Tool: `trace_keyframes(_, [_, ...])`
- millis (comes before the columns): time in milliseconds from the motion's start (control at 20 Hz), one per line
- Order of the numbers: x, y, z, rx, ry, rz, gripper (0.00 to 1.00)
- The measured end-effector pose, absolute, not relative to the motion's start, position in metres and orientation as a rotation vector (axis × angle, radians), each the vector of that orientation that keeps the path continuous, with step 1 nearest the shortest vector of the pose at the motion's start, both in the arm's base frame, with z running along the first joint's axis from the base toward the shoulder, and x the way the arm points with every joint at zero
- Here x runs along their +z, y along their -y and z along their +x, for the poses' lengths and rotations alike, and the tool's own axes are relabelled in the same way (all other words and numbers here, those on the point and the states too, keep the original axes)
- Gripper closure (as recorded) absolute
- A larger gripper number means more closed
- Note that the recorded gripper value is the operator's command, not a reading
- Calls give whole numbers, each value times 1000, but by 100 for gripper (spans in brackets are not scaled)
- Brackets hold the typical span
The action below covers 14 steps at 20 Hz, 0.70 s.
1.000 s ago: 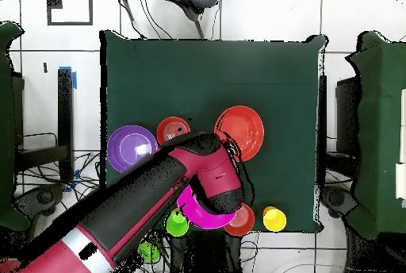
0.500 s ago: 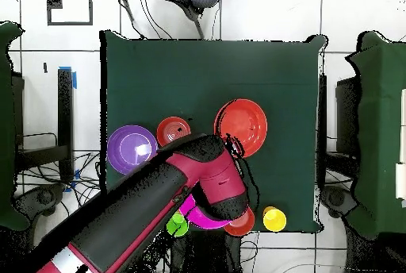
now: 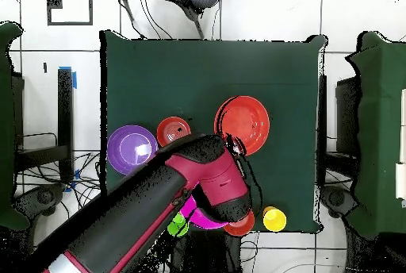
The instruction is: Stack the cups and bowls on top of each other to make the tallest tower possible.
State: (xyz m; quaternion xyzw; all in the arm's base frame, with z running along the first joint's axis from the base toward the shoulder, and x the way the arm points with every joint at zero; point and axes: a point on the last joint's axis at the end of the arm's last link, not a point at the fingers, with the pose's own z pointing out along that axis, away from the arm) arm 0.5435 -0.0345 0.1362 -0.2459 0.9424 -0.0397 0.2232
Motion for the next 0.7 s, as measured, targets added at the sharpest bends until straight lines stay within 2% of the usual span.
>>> trace_keyframes(400, [164,24,540,-161,-2592,-818,100])
trace_keyframes(700, [210,-6,528,-190,-2530,-920,100])
